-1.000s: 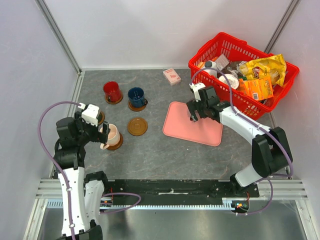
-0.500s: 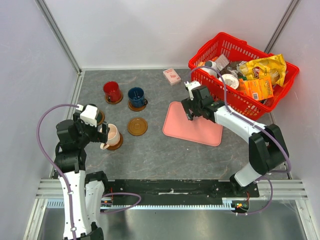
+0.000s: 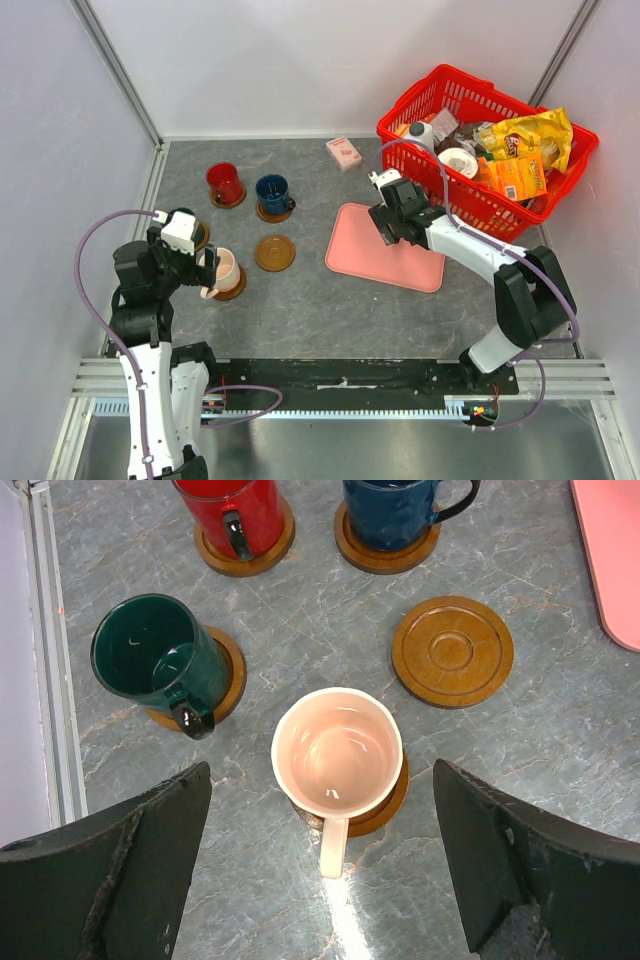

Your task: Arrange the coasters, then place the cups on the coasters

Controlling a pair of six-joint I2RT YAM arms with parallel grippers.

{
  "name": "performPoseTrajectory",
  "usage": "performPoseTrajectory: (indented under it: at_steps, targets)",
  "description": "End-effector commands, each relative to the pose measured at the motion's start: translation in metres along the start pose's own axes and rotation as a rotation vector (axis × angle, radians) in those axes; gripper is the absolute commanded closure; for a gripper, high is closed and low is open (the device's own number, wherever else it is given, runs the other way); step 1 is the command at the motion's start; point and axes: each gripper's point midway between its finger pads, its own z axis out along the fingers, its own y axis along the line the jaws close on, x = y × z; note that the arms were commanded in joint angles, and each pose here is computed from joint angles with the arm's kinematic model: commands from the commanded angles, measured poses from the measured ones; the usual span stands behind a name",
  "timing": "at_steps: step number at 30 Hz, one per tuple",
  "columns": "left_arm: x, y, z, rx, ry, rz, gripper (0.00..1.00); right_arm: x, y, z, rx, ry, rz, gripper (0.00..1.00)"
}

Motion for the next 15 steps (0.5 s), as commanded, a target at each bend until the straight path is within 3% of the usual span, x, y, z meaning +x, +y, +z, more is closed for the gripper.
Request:
performPoseTrajectory:
  at_steps: [1, 8, 15]
  targets:
    - [-0.010, 0.001, 0.000, -0.005, -0.045, -0.010, 0.04, -0.003, -0.009, -0.005, -0.032, -0.035, -0.003, 0.02]
    - [-0.010, 0.000, -0.001, -0.007, -0.050, -0.005, 0.04, 0.013, 0.004, 0.021, -0.175, 0.030, 0.045, 0.05]
    - [-0.010, 0.000, -0.001, -0.006, -0.051, -0.005, 0.04, 0.013, 0.022, 0.028, -0.284, 0.043, 0.037, 0.25]
